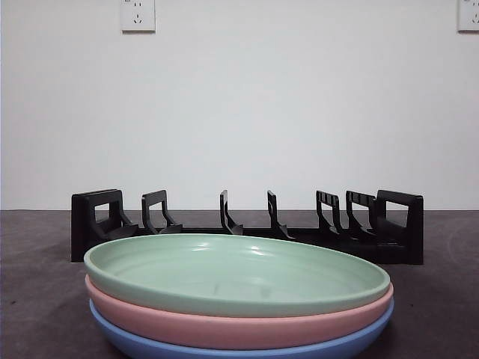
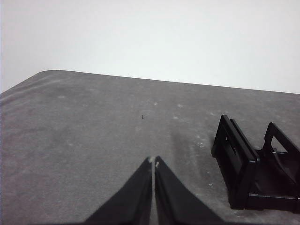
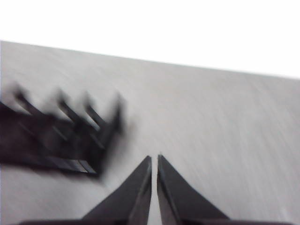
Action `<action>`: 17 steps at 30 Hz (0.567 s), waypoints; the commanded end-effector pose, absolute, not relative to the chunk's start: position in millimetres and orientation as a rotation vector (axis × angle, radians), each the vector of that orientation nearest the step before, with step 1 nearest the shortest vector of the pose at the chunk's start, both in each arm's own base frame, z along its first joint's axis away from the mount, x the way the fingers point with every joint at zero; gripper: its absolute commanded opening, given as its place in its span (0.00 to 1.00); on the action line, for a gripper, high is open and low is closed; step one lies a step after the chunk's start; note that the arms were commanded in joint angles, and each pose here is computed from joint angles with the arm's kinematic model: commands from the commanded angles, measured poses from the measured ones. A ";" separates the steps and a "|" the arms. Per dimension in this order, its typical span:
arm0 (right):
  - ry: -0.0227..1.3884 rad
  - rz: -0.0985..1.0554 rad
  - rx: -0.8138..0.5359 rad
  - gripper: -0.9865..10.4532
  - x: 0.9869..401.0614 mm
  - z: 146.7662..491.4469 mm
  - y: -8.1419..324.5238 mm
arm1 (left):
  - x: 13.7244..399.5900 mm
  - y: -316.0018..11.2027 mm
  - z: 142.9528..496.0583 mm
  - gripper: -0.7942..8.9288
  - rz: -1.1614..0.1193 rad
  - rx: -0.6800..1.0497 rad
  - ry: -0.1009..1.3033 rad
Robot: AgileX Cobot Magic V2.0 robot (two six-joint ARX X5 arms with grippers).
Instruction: Place the plate
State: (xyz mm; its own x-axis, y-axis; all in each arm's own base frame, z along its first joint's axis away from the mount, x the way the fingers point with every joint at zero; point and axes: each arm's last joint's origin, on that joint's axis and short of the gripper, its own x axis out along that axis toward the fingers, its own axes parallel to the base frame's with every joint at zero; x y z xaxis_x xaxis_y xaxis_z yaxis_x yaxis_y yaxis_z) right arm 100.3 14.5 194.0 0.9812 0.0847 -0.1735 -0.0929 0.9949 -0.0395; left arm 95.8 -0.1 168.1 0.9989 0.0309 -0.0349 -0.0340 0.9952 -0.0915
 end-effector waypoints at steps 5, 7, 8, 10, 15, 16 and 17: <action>0.113 0.022 -0.019 0.10 94.7 160.1 6.6 | 97.1 -0.1 162.5 0.09 0.030 -0.092 0.043; 0.113 0.040 -0.016 0.10 96.3 155.3 7.1 | 97.1 -0.1 162.5 0.09 0.030 -0.092 0.043; 0.117 0.049 -0.016 0.10 96.3 155.0 7.4 | 97.0 -0.1 162.4 0.09 0.030 -0.092 0.044; 0.115 0.060 -0.015 0.10 96.3 155.2 7.7 | 97.0 -0.1 162.6 0.09 0.030 -0.092 0.042; 0.089 0.061 -0.016 0.10 96.5 157.6 7.7 | 97.0 -0.1 162.4 0.09 0.030 -0.092 0.044; 0.090 0.062 -0.016 0.10 96.5 157.6 7.7 | 97.0 -0.1 162.5 0.09 0.030 -0.092 0.043; 0.090 0.062 -0.016 0.10 96.5 157.6 7.7 | 97.0 -0.1 162.5 0.09 0.030 -0.092 0.043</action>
